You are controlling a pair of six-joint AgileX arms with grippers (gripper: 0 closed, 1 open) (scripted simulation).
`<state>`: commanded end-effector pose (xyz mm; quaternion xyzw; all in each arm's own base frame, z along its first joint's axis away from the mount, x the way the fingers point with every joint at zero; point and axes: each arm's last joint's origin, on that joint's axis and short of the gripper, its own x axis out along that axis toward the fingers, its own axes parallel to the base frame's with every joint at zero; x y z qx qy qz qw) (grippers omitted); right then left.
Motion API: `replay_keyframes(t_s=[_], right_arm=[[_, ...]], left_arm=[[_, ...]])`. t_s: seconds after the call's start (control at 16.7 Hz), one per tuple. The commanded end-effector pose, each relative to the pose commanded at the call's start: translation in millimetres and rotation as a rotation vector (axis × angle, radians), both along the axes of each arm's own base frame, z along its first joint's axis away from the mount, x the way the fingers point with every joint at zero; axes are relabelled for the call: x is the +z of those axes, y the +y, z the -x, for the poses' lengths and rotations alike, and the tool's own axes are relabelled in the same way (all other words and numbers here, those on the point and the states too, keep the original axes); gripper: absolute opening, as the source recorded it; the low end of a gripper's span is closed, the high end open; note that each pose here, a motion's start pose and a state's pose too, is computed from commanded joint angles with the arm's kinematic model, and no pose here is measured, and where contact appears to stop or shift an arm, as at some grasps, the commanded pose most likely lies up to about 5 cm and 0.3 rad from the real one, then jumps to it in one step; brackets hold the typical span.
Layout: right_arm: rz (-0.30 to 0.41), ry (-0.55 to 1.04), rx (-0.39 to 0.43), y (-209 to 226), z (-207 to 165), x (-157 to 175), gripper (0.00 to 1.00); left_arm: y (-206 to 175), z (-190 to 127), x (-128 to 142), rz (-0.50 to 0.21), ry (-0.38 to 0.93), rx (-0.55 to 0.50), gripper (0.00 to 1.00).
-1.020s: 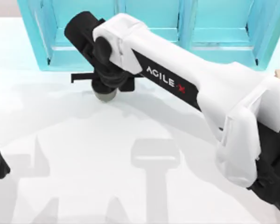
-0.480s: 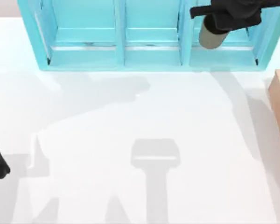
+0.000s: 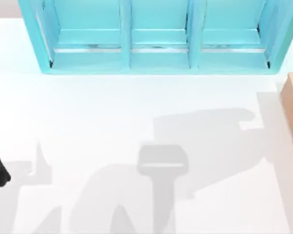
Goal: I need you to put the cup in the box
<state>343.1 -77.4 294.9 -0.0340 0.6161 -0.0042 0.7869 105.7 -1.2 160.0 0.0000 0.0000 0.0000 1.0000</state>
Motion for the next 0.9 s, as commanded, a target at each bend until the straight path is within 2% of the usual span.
replay_keyframes(t_s=[0.12,0.3,0.66,0.9], right_arm=[[-0.009,0.05,-0.025,-28,25,-8,0.0],[-0.023,0.097,-0.042,-46,46,-16,0.0],[-0.023,0.102,-0.042,-47,45,-19,0.0],[-0.022,0.098,-0.042,-45,42,-44,0.0]], left_arm=[[0,0,0,0.0,0.0,0.0,1.0],[0,0,0,0.0,0.0,0.0,1.0],[0,0,0,0.0,0.0,0.0,1.0],[0,0,0,0.0,0.0,0.0,1.0]])
